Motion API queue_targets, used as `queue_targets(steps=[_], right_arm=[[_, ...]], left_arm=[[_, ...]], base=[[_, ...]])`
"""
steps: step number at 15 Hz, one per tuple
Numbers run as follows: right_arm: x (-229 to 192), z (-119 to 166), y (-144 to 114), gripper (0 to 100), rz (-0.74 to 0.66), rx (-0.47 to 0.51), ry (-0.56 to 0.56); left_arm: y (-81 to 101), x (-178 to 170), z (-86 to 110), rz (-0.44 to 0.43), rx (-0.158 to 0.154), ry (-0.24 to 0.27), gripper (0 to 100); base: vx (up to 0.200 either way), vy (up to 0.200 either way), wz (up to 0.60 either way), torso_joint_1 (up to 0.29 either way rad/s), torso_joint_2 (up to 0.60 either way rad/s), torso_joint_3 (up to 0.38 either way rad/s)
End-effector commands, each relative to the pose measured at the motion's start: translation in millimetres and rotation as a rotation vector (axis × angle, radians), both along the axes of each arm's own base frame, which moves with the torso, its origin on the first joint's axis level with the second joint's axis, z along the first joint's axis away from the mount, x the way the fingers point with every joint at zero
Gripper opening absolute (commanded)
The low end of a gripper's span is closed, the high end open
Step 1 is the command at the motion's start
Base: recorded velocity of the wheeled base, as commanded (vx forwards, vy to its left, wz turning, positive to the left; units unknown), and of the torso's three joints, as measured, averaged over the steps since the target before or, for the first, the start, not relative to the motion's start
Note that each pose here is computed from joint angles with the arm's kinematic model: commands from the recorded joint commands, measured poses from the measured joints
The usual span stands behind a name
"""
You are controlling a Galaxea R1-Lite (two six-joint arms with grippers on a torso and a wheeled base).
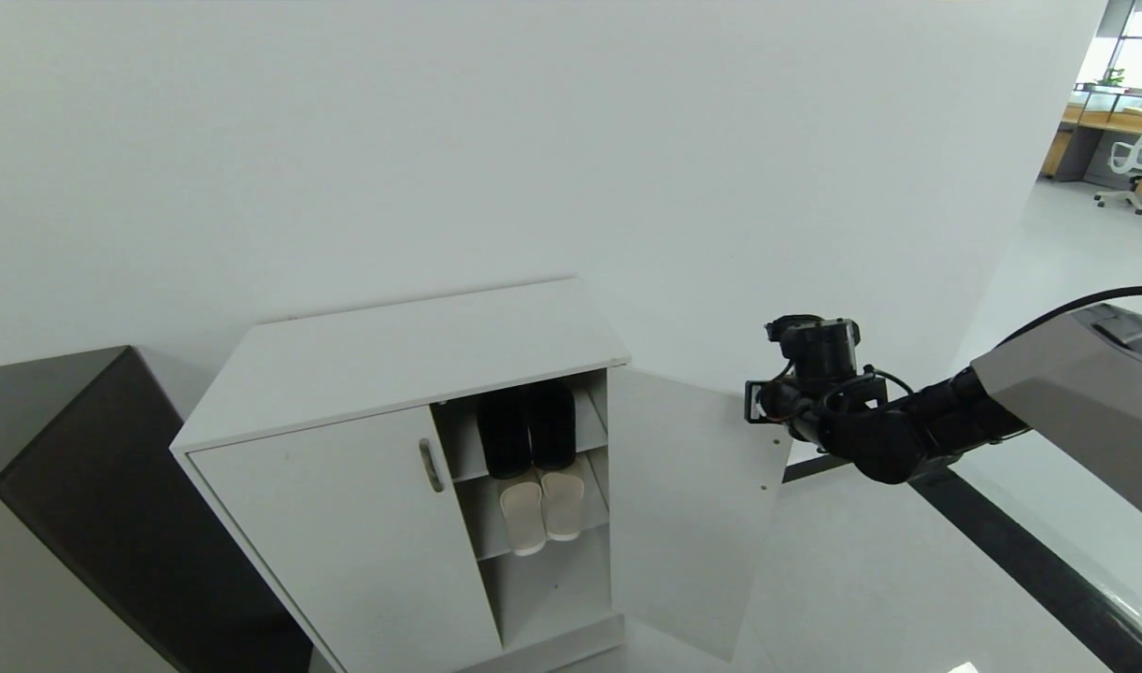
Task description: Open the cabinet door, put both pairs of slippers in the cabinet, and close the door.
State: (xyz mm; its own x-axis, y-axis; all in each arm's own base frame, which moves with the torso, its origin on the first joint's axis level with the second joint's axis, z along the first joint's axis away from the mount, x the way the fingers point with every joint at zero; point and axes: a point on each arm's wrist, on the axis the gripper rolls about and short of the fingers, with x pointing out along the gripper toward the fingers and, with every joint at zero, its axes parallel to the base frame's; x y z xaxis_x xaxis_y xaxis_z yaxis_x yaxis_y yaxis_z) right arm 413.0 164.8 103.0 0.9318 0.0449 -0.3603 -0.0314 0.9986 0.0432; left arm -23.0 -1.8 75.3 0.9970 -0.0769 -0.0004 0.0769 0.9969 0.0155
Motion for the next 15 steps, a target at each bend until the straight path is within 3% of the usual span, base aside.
queue_targets(steps=[1, 6, 10, 15], right_arm=[[0, -2, 1, 0, 0.001, -0.001, 0.006], [-35, 1, 29, 0, 0.09, 0.003, 0.026], [-86, 22, 56, 0, 0.221, 0.018, 0.018], [-128, 32, 55, 0, 0.425, 0.07, -0.007]], left_arm=[[0.0, 0, 0.0, 0.0, 0.0, 0.001, 0], [0.0, 0, 0.0, 0.0, 0.001, 0.001, 0], [-0.1, 0, 0.0, -0.001, 0.001, 0.001, 0], [0.0, 0, 0.0, 0.0, 0.001, 0.001, 0]], base=[[0.0, 0.0, 0.0, 0.0, 0.0, 0.0], [0.0, 0.0, 0.0, 0.0, 0.0, 0.0], [0.0, 0.0, 0.0, 0.0, 0.0, 0.0], [0.0, 0.0, 0.0, 0.0, 0.0, 0.0]])
